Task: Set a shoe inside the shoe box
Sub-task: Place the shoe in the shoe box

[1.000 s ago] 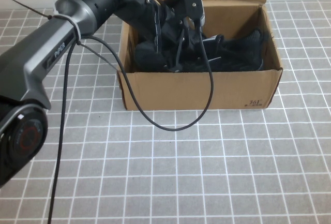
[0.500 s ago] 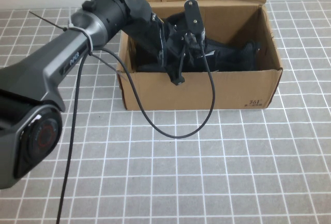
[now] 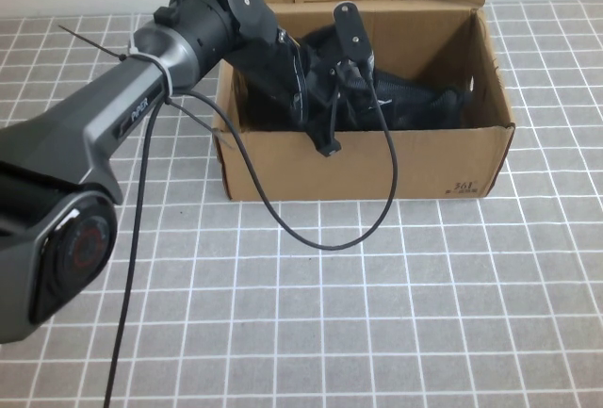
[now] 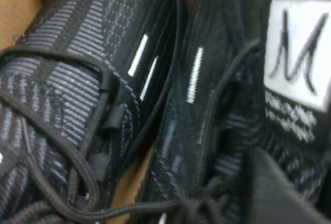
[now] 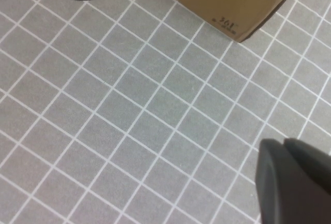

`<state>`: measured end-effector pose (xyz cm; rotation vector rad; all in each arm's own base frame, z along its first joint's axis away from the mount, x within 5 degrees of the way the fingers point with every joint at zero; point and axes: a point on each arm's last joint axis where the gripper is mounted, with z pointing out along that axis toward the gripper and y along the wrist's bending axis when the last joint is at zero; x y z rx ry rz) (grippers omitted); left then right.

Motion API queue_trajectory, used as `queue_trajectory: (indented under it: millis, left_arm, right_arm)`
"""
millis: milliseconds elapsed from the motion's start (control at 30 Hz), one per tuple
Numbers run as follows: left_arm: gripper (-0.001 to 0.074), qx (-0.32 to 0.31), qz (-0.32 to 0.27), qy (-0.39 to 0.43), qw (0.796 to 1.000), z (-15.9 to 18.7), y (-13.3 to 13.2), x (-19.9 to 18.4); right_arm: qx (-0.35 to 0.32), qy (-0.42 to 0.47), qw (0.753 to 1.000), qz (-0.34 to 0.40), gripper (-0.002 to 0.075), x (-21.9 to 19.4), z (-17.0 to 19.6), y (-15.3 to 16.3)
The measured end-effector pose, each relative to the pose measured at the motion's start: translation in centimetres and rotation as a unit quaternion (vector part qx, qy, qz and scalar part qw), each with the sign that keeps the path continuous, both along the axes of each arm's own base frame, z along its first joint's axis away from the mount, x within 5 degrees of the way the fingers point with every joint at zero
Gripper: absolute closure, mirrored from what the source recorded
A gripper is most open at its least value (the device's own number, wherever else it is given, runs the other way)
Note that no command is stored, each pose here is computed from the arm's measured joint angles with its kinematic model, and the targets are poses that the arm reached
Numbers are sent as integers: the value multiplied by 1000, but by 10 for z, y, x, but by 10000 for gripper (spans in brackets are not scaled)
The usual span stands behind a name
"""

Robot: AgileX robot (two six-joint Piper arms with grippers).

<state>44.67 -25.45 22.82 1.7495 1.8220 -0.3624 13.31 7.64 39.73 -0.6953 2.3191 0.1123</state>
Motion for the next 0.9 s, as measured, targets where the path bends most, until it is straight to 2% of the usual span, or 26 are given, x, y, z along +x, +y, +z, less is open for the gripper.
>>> queue_trajectory:
  millis: [100,200,300,400,467,567,633,700,767,900]
  left_arm:
    - [390,-4,13,6,1000,1,0,0]
    - [246,-11,25,-2,1000,13,2,-1]
    - [198,-25,47,-8,999,39,6,-7]
    - [193,-47,73,-20,996,76,12,-19]
    - [220,-64,87,-33,994,103,17,-28]
    - [316,-90,103,-59,989,146,27,-47]
    - [427,-103,120,-67,985,168,34,-59]
    - [572,-113,143,-68,981,189,42,-73]
    - [660,-114,157,-68,979,204,49,-84]
    - [721,-137,196,-49,970,231,62,-109]
  right_arm:
    - [2,2,1000,1,742,0,0,0]
    - [3,2,1000,3,742,0,0,1]
    - [6,3,1000,4,742,-1,0,1]
    - [7,3,1000,4,742,-1,0,1]
    - [10,0,1000,4,742,0,0,2]
    - [16,-9,1000,5,742,1,2,3]
    - [24,-15,1000,2,742,2,3,4]
    - [35,-17,999,-4,742,2,4,4]
    - [41,-15,999,-7,742,2,4,5]
    - [53,-9,999,-7,742,1,4,6]
